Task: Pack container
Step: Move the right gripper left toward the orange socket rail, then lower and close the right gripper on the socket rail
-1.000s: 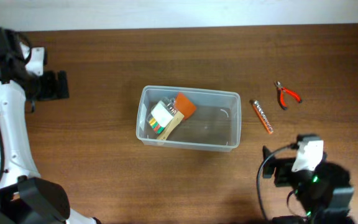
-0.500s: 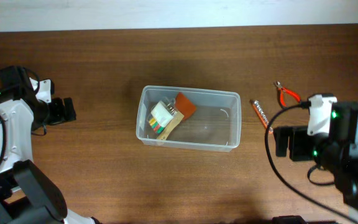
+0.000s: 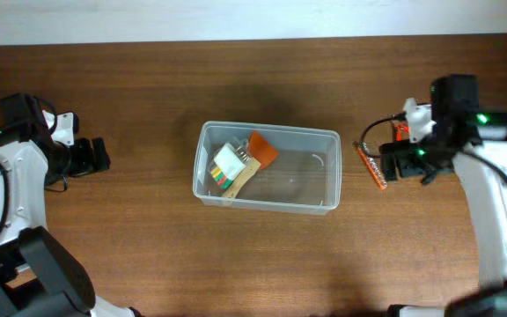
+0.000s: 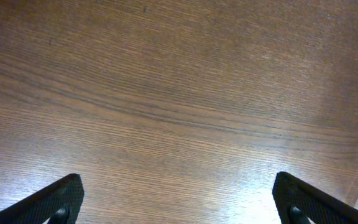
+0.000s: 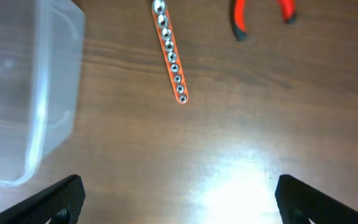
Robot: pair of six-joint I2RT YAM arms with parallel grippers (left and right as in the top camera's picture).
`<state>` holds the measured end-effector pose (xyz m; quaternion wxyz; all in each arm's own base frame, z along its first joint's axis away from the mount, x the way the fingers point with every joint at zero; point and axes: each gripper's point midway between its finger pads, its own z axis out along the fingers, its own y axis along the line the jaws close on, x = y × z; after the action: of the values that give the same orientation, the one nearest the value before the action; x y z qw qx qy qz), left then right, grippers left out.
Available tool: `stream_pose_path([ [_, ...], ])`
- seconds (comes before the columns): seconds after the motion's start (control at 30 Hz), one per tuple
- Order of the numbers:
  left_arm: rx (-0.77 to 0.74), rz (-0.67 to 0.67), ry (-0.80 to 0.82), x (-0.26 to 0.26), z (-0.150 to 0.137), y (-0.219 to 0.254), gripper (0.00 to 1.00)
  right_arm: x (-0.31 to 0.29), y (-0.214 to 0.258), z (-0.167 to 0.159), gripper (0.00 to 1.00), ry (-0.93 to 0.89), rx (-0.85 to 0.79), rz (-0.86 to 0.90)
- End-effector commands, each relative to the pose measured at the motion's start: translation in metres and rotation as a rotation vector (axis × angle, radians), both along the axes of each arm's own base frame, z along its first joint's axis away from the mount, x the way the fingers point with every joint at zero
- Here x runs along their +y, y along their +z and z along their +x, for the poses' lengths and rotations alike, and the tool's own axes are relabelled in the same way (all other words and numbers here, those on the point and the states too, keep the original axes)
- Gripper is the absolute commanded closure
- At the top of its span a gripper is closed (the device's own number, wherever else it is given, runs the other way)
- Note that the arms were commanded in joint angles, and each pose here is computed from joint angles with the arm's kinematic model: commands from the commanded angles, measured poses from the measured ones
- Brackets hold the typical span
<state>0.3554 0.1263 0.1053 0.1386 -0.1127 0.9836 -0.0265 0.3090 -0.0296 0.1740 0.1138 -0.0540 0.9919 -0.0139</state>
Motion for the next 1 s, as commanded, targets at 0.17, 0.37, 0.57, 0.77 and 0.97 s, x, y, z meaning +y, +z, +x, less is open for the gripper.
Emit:
stream_pose_path([
  [0.17,-0.015,-0.015,0.009,-0.003,-0.001,0.005,0.01,-0.003,-0.07,0.03,0.01,0.124,0.148,0.01],
  [0.37,-0.011,-0.017,0.009,-0.003,-0.002,0.005,0.01,-0.003,-0.095,0.049,0.01,0.132,0.145,0.017],
  [0.57,-0.011,-0.017,0.009,-0.003,-0.002,0.005,0.01,0.002,-0.106,0.062,0.01,0.157,0.117,0.045],
  [0.77,-0.01,-0.017,0.009,-0.003,-0.002,0.005,0.01,0.003,-0.122,0.065,0.01,0.157,0.136,0.057],
  [0.97,-0.006,-0.014,0.003,-0.003,-0.003,0.004,0.01,0.004,-0.139,0.07,0.01,0.159,0.149,0.072],
])
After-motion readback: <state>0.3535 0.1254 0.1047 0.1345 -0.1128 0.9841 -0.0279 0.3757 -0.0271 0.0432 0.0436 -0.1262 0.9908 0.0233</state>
